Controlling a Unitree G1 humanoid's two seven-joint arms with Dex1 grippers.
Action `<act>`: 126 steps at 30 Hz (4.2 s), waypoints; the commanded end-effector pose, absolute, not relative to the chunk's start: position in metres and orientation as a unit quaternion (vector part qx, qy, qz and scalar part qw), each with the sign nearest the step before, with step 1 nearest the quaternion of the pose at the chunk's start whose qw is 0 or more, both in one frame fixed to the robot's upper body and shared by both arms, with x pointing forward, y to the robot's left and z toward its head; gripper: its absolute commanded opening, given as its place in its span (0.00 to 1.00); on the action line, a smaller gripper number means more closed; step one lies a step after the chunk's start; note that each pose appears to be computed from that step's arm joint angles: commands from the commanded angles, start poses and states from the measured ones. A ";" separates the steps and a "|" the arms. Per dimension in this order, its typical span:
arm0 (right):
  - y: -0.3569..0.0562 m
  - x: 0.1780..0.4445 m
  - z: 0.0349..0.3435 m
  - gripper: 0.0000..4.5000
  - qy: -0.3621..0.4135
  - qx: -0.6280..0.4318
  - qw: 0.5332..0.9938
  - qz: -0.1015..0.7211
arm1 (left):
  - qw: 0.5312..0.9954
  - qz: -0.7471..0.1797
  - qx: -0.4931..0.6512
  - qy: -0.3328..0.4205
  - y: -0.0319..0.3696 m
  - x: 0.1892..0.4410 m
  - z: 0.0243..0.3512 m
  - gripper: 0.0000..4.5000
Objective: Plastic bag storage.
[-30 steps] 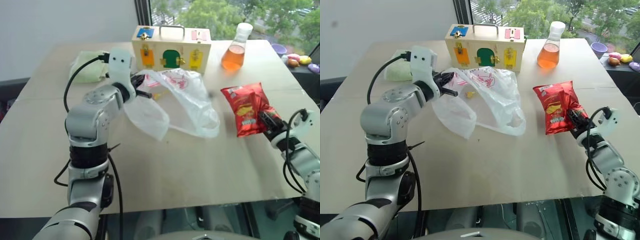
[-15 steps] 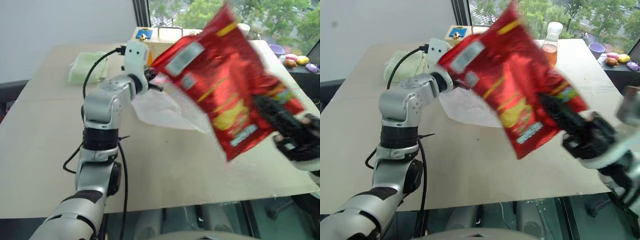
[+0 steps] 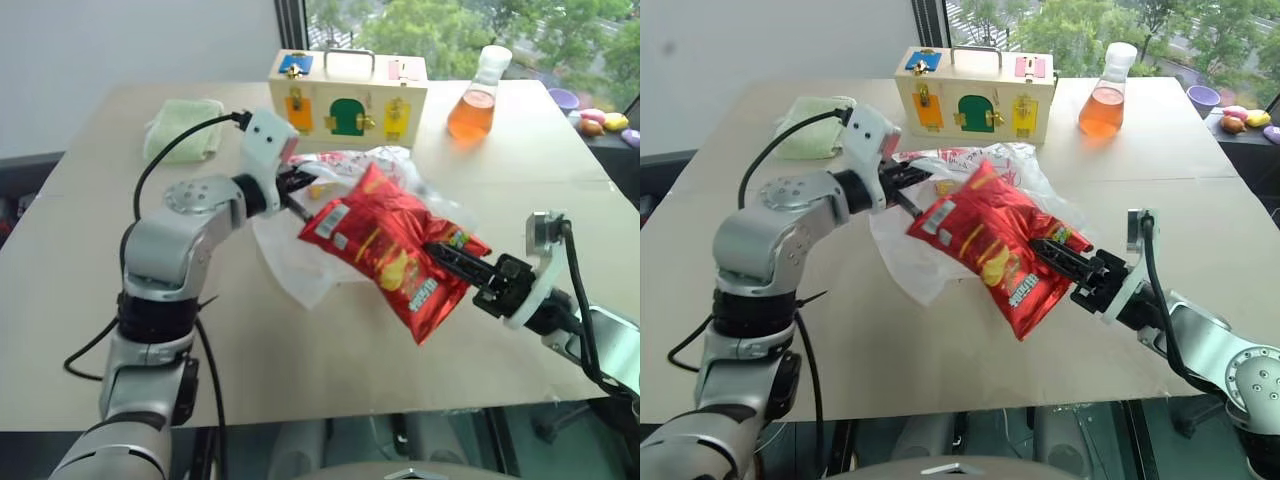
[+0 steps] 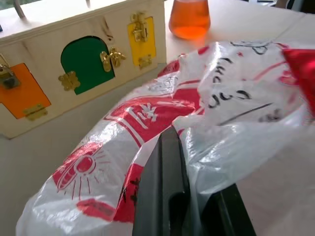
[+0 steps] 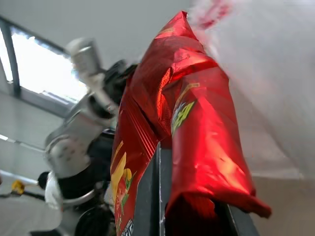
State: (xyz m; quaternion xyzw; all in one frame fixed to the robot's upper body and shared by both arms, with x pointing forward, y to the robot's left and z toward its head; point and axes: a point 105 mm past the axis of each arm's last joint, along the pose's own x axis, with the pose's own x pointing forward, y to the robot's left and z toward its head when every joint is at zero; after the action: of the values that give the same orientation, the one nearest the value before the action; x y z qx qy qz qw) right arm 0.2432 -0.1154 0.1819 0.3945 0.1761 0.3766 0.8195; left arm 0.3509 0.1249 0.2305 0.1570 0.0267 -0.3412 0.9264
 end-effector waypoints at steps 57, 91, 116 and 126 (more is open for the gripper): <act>-0.025 0.361 0.165 0.98 0.096 0.273 0.902 0.320 | 0.928 -0.367 -0.054 0.018 0.087 0.327 0.240 0.00; -0.155 0.396 0.218 0.00 -0.025 -0.211 0.969 0.125 | 0.858 -0.496 -0.136 0.008 0.112 0.304 0.254 0.11; -0.138 0.378 0.209 0.00 0.014 -0.187 0.974 0.126 | 0.777 -0.591 -0.035 0.212 0.058 0.259 0.173 0.65; -0.136 0.383 0.213 0.00 0.010 -0.176 0.977 0.118 | 0.770 -0.611 -0.096 0.159 0.030 0.280 0.179 0.18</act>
State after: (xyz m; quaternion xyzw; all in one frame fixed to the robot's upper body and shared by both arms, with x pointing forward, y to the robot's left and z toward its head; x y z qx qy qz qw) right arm 0.3826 -0.1324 0.1898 -0.1759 0.0486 0.1309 0.9745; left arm 0.2802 0.0259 0.1621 -0.0766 0.1932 -0.5998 0.7727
